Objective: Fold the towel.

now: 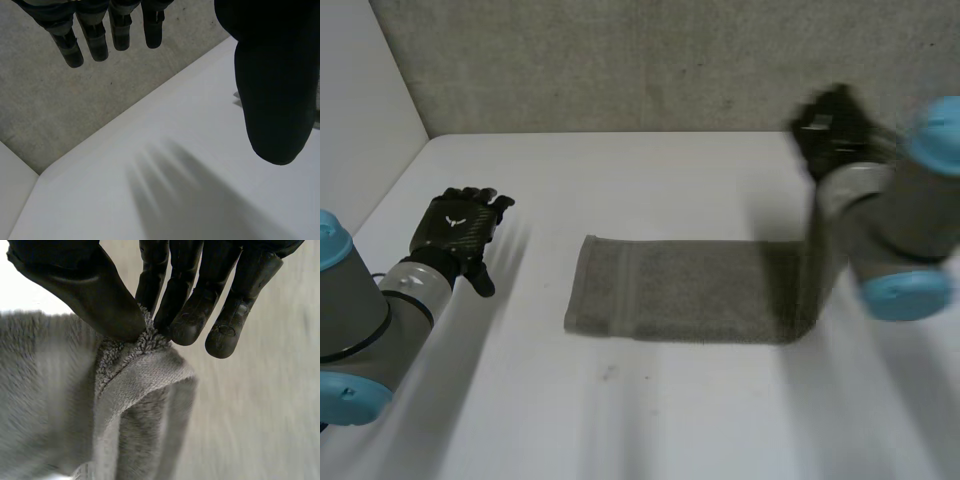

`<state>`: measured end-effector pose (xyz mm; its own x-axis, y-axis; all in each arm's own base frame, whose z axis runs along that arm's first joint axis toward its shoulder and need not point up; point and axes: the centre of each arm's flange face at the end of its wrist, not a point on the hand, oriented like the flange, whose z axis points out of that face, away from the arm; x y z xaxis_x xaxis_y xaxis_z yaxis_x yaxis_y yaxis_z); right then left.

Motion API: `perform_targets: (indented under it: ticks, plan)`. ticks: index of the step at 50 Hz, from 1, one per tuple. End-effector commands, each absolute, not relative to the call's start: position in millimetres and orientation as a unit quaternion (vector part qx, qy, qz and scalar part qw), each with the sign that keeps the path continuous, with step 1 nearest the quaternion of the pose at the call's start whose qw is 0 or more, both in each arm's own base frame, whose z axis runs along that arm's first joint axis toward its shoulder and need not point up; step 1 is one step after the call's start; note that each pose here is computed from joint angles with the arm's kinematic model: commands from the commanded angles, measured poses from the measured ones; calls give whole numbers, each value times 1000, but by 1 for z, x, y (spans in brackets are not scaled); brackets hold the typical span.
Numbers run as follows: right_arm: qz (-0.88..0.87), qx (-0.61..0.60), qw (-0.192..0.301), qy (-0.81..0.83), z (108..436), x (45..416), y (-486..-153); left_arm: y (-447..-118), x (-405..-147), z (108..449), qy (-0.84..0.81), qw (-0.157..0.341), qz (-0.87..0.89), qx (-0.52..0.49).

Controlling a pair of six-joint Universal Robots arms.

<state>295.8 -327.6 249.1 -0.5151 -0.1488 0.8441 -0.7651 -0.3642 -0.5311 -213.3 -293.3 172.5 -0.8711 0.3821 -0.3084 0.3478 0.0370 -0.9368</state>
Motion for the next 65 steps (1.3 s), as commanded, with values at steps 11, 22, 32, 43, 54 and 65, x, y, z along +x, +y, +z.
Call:
perform_targets:
  ticks: [11,22,32,43,54,65]
  plan:
    - [627,647,-8,-434,135,411,-159,-291,-215,171,-719,16,645,-256]
    - [651,520,-21,-553,190,345,-203,-290,-217,170,-718,18,646,-258]
    - [583,461,-21,-669,158,289,-222,-290,-218,169,-717,19,646,-259]
    - [536,436,8,-723,119,265,-250,-286,-222,167,-718,23,644,-264]
    - [640,505,63,-575,188,326,-250,-280,-238,195,-684,37,676,-272]
    - [586,725,31,-361,139,422,-153,-287,-245,246,-643,83,729,-219]
